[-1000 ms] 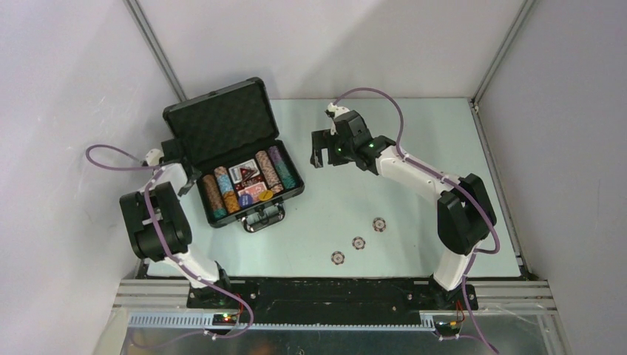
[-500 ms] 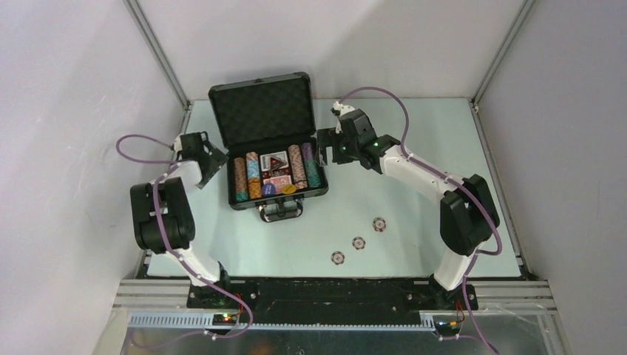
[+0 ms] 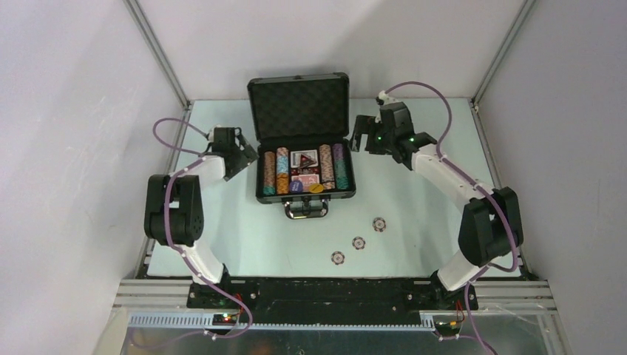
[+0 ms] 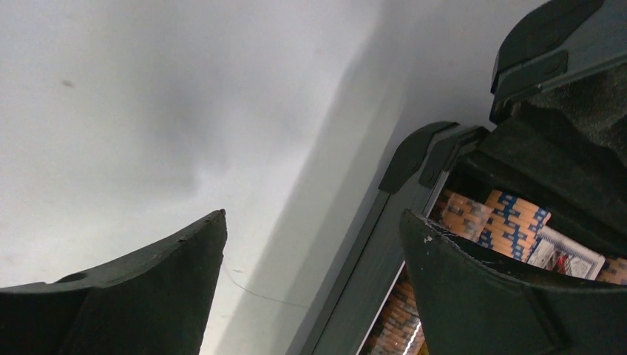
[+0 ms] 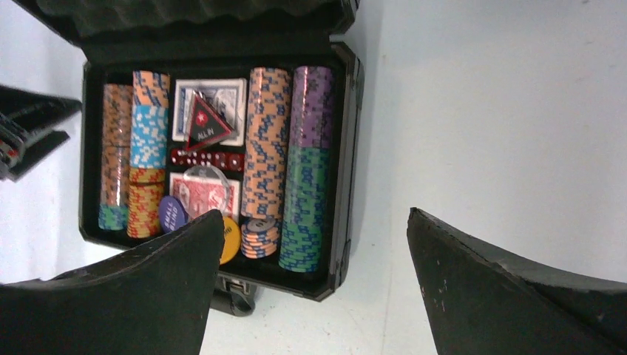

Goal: Pack up texas hold em set

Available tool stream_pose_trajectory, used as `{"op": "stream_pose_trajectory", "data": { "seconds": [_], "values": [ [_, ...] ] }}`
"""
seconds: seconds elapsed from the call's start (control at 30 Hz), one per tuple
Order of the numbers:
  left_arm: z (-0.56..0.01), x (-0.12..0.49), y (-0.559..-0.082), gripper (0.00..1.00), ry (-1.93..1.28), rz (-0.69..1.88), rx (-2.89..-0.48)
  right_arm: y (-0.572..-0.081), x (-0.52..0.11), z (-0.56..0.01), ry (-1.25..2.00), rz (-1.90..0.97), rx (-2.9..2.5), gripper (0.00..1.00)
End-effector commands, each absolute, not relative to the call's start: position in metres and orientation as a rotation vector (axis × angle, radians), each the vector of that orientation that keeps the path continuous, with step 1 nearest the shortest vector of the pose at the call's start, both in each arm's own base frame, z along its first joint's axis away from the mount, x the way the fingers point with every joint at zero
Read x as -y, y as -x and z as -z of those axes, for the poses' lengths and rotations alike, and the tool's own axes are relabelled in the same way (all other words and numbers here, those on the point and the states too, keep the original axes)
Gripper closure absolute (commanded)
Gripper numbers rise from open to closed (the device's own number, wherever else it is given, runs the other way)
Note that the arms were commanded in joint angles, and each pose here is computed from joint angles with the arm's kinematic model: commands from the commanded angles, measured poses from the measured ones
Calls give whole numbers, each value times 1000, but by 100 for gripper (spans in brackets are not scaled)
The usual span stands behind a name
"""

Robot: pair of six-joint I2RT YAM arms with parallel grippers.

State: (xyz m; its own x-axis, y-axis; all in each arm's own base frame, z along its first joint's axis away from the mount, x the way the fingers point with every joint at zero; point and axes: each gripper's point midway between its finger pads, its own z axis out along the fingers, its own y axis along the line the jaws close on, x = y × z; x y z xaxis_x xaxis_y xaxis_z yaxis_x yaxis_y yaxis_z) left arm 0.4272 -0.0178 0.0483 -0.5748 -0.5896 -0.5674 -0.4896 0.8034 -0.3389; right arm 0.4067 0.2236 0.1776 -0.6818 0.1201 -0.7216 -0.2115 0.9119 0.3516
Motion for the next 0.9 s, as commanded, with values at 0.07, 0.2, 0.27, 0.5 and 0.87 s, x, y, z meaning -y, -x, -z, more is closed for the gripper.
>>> {"op": "stream_pose_trajectory", "data": {
  "seconds": [0.07, 0.2, 0.27, 0.5, 0.87],
  "values": [
    [-44, 135, -390, 8, 508, 536, -2509, -411, -196, -209, -22, -550, -2175, 3],
    [-45, 153, -378, 8, 459, 557, -2525, -411, -185, -209, -58, -542, -2175, 3],
    [-47, 163, -373, 8, 437, 574, -2532, -411, -181, -209, -76, -540, -2174, 3],
    [-46, 189, -358, 8, 384, 597, -2557, -408, -171, -212, -125, -530, -2170, 3],
    [-116, 119, -365, 7, 533, 266, -2380, -401, -157, -226, -168, -484, -2147, 3]
  ]
}}
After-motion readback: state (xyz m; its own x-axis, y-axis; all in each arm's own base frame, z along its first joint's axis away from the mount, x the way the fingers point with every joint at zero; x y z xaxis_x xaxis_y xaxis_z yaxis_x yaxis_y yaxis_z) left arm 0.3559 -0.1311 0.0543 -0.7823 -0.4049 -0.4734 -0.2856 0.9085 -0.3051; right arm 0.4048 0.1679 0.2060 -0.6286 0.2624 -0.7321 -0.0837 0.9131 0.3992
